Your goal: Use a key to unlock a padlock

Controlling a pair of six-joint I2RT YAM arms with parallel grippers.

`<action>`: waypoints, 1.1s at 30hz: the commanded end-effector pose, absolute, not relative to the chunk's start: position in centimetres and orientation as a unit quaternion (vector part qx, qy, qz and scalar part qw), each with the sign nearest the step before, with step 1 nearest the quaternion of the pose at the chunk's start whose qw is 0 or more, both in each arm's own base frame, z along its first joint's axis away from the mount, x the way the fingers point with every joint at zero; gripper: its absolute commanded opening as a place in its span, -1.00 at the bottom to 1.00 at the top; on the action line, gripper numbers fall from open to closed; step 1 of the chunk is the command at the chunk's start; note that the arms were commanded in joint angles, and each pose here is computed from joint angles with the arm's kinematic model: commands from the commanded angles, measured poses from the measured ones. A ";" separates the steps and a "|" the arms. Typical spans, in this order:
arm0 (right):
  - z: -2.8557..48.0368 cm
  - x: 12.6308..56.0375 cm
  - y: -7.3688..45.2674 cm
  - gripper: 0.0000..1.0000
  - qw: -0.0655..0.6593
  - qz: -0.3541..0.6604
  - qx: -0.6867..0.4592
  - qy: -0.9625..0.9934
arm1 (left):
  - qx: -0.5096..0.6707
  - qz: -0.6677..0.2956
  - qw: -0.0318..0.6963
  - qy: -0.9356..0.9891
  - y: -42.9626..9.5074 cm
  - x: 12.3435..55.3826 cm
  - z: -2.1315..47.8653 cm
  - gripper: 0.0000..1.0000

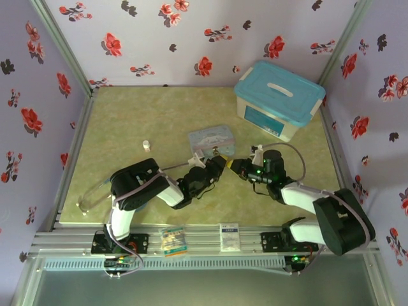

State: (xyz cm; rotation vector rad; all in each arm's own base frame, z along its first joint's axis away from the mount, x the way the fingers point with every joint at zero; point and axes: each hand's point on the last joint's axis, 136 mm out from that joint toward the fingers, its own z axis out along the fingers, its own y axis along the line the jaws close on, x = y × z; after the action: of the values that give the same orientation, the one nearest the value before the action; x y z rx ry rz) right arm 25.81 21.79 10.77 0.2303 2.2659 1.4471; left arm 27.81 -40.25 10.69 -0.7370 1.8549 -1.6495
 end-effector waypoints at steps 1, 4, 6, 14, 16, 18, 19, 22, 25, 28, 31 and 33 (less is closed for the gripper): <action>12.7 26.4 21.8 -0.78 0.265 0.516 0.046 0.813 | -0.247 -0.600 0.258 0.716 -40.9 26.3 9.0 -1.00; 12.4 26.4 21.8 -0.90 0.266 0.516 0.050 0.813 | -0.247 -0.600 0.258 0.716 -40.9 26.3 9.0 -1.00; 12.5 26.4 22.2 -0.84 0.260 0.526 0.047 0.808 | -0.248 -0.600 0.257 0.716 -40.9 26.3 9.0 -1.00; 9.9 26.0 20.2 -0.19 0.269 0.422 0.010 0.866 | -0.239 -0.591 0.268 0.722 -40.7 26.3 9.1 -1.00; 9.4 25.4 19.5 -0.23 0.272 0.375 -0.029 0.886 | -0.242 -0.592 0.266 0.721 -40.6 26.2 9.0 -1.00; 9.2 25.3 18.8 -0.36 0.288 0.331 -0.051 0.897 | -0.243 -0.591 0.265 0.722 -40.5 26.2 8.8 -1.00; 9.2 25.2 19.1 -0.43 0.300 0.323 -0.065 0.895 | -0.243 -0.590 0.264 0.723 -40.4 26.1 8.8 -1.00; 8.7 24.9 19.6 -0.46 0.301 0.287 -0.094 0.904 | -0.245 -0.583 0.268 0.727 -39.8 26.0 8.4 -1.00; 8.3 24.7 21.3 -0.40 0.271 0.334 -0.091 0.898 | -0.247 -0.581 0.269 0.727 -39.3 25.8 8.3 -1.00; 8.4 24.6 22.5 -0.36 0.262 0.377 -0.086 0.884 | -0.246 -0.583 0.270 0.726 -39.1 25.8 8.5 -1.00; 8.4 24.6 22.8 -0.40 0.266 0.388 -0.085 0.878 | -0.243 -0.586 0.272 0.724 -39.1 25.7 9.0 -1.00; 8.7 24.5 23.3 -0.39 0.263 0.405 -0.089 0.871 | -0.243 -0.589 0.272 0.721 -39.2 25.8 9.3 -1.00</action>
State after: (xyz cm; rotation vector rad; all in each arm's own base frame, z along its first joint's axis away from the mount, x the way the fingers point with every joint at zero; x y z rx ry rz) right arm 24.37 22.18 7.57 -0.2162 2.4239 0.9996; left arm 25.72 -38.68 6.19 -0.7030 2.0228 -1.5149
